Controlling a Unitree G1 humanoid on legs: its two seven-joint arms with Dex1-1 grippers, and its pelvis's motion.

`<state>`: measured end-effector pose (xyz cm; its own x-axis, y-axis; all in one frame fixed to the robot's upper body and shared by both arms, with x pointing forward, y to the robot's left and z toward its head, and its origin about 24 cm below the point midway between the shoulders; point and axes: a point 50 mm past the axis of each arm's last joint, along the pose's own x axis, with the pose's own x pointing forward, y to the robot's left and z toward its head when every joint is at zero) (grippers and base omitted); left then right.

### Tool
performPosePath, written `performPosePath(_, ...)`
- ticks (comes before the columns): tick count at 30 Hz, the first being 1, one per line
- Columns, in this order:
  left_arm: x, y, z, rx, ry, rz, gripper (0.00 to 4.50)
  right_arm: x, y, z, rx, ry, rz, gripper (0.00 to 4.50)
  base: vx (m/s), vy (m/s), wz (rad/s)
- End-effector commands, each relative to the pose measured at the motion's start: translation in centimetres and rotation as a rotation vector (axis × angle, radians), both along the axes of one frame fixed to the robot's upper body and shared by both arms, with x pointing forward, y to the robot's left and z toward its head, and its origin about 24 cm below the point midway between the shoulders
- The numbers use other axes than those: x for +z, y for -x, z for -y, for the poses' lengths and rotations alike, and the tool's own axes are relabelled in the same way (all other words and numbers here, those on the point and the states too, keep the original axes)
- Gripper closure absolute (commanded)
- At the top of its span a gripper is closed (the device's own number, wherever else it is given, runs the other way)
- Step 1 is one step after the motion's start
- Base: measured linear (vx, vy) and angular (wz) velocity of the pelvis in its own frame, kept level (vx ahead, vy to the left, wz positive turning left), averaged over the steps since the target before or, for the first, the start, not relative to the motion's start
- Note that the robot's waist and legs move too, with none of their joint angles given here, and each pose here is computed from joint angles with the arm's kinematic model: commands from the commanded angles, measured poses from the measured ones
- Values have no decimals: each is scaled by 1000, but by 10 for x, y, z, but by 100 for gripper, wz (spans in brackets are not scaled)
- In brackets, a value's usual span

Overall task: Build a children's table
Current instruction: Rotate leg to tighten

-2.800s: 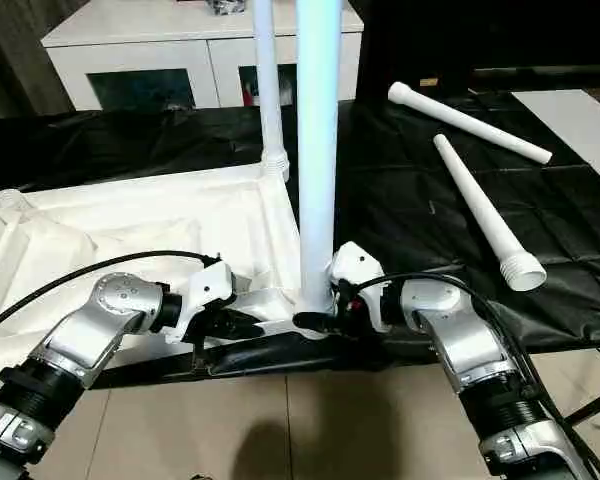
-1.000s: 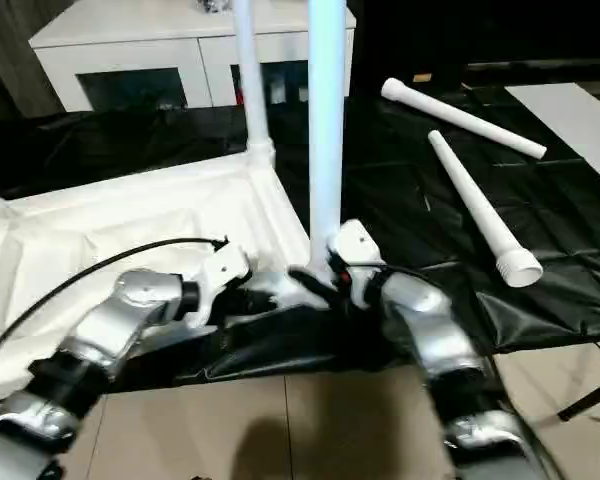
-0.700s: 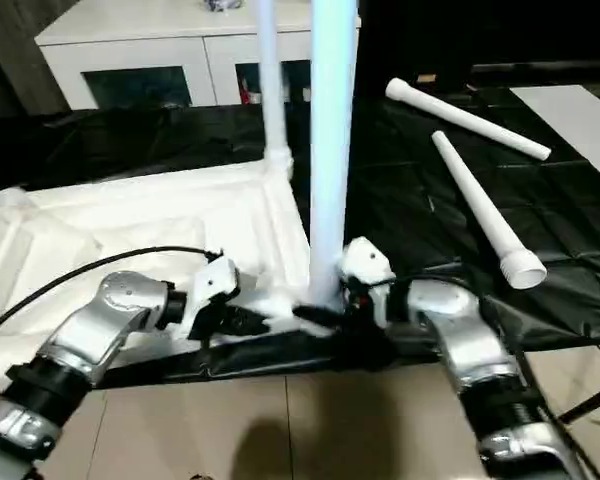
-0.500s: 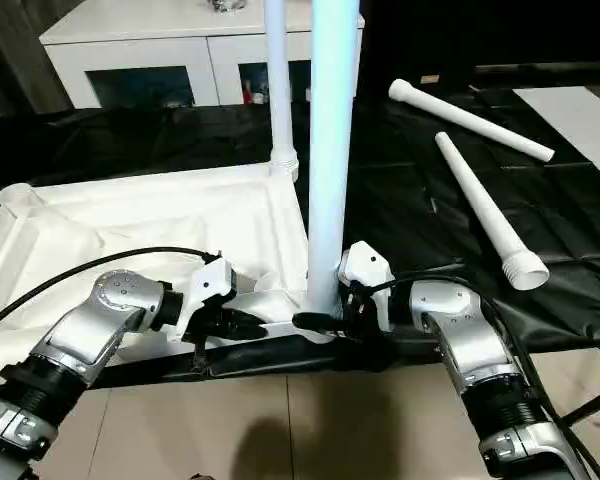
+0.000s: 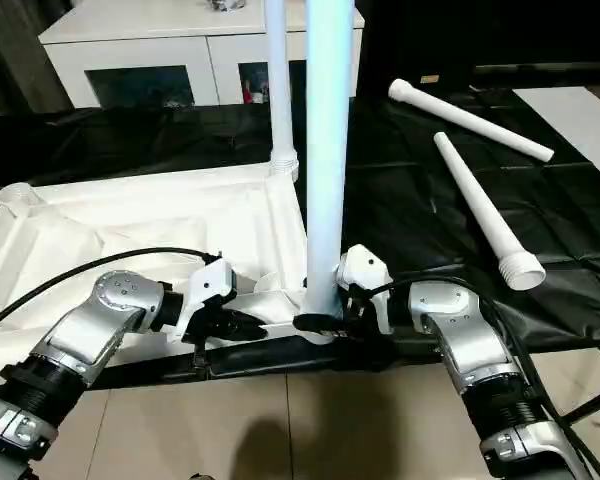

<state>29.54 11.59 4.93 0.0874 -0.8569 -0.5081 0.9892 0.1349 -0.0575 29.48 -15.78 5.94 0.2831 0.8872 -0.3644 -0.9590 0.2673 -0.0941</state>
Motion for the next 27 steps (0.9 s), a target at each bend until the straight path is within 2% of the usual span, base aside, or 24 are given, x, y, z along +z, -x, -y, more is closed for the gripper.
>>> performPosePath(1, 3, 3, 3, -41, 14, -4, 450, -6, -1, 7, -54, 44, -15, 181, 0, 0, 0)
performPosePath(3, 2, 0, 5, 1, 17, 11, 450, -9, -4, 6, -127, 37, -15, 181, 0, 0, 0)
performPosePath(4, 0, -7, 7, 76, 13, 35, 450, -15, -9, 5, -240, 27, -24, 181, 0, 0, 0)
performPosePath(6, -2, -13, 10, 149, 6, 54, 450, -20, -13, 4, -338, 22, -26, 182, 0, 0, 0)
performPosePath(7, -6, -27, 15, 340, -13, 76, 450, -30, -20, -2, -549, 11, -42, 182, 0, 0, 0)
performPosePath(9, -7, -30, 15, 377, -20, 76, 450, -31, -21, -3, -585, 5, -44, 182, 0, 0, 0)
performPosePath(13, -14, -43, 24, 597, -59, 73, 450, -42, -27, -16, -869, -25, -76, 183, 0, 0, 0)
performPosePath(15, -15, -45, 28, 626, -62, 80, 450, -46, -29, -21, -946, -35, -92, 183, 0, 0, 0)
performPosePath(17, -15, -49, 38, 671, -68, 116, 450, -50, -33, -32, -1076, -28, -112, 183, 0, 0, 0)
performPosePath(18, -15, -49, 39, 672, -68, 116, 450, -50, -33, -32, -1079, -28, -111, 183, 0, 0, 0)
performPosePath(19, -16, -50, 48, 689, -71, 135, 450, -50, -36, -43, -1155, -10, -95, 183, 0, 0, 0)
performPosePath(20, -16, -50, 48, 689, -71, 135, 450, -50, -36, -43, -1155, -10, -95, 183, 0, 0, 0)
performPosePath(23, -15, -49, 52, 673, -70, 142, 450, -46, -41, -51, -1158, -58, -95, 183, 0, 0, 0)
performPosePath(24, -15, -49, 53, 659, -72, 145, 450, -42, -44, -57, -1129, -117, -102, 183, 0, 0, 0)
performPosePath(25, -14, -48, 53, 640, -68, 148, 450, -37, -45, -60, -1092, -155, -97, 148, 0, 0, 0)
performPosePath(27, -14, -48, 52, 637, -67, 147, 450, -36, -45, -60, -1086, -160, -93, 113, 0, 0, 0)
